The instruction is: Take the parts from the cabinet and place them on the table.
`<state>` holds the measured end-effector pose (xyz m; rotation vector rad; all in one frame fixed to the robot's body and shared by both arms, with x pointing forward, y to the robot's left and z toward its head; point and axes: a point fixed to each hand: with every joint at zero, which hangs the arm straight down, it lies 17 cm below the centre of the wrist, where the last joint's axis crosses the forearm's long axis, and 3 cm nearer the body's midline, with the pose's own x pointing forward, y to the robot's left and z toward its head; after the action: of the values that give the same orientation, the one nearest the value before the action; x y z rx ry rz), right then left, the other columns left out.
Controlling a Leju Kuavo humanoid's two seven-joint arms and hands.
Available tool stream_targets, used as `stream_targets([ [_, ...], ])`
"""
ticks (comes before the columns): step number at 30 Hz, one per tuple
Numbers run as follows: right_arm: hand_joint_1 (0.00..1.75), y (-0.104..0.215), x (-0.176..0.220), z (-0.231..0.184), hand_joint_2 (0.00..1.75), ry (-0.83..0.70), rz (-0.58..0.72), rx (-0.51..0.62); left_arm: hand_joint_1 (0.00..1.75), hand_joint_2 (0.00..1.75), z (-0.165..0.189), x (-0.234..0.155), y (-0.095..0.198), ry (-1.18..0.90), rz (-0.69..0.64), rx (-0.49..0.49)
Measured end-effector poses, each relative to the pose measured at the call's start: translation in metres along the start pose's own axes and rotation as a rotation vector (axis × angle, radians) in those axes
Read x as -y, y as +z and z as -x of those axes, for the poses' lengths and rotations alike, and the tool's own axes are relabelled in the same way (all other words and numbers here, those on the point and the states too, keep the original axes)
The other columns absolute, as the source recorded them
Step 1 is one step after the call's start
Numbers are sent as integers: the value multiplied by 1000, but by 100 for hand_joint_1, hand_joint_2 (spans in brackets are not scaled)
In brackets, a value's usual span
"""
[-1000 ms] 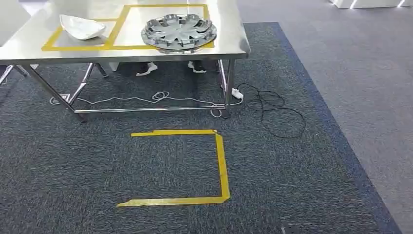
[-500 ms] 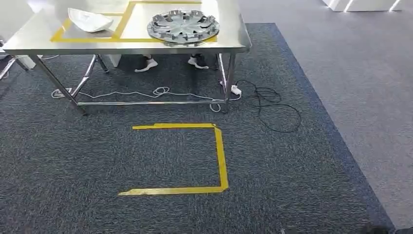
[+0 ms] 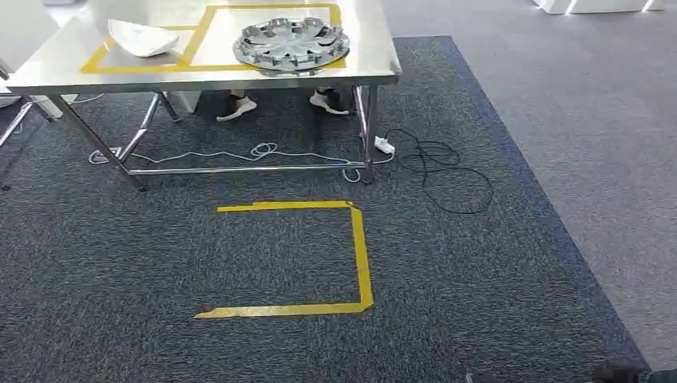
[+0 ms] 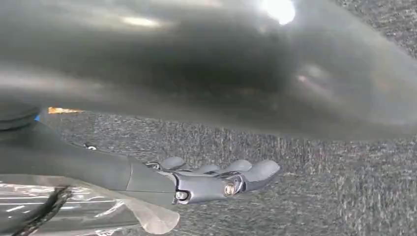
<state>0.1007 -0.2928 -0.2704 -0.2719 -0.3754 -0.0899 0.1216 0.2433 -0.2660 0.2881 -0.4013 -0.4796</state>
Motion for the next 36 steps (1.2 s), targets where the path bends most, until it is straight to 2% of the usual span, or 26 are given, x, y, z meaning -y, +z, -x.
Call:
stream_targets([
  [11,0,-2,12,-1,0,5,60,-1,0,0,-1,1,0,-5,0,1],
  [36,0,-2,9,-5,0,4,63,2,0,0,6,2,1,-7,4,-8],
])
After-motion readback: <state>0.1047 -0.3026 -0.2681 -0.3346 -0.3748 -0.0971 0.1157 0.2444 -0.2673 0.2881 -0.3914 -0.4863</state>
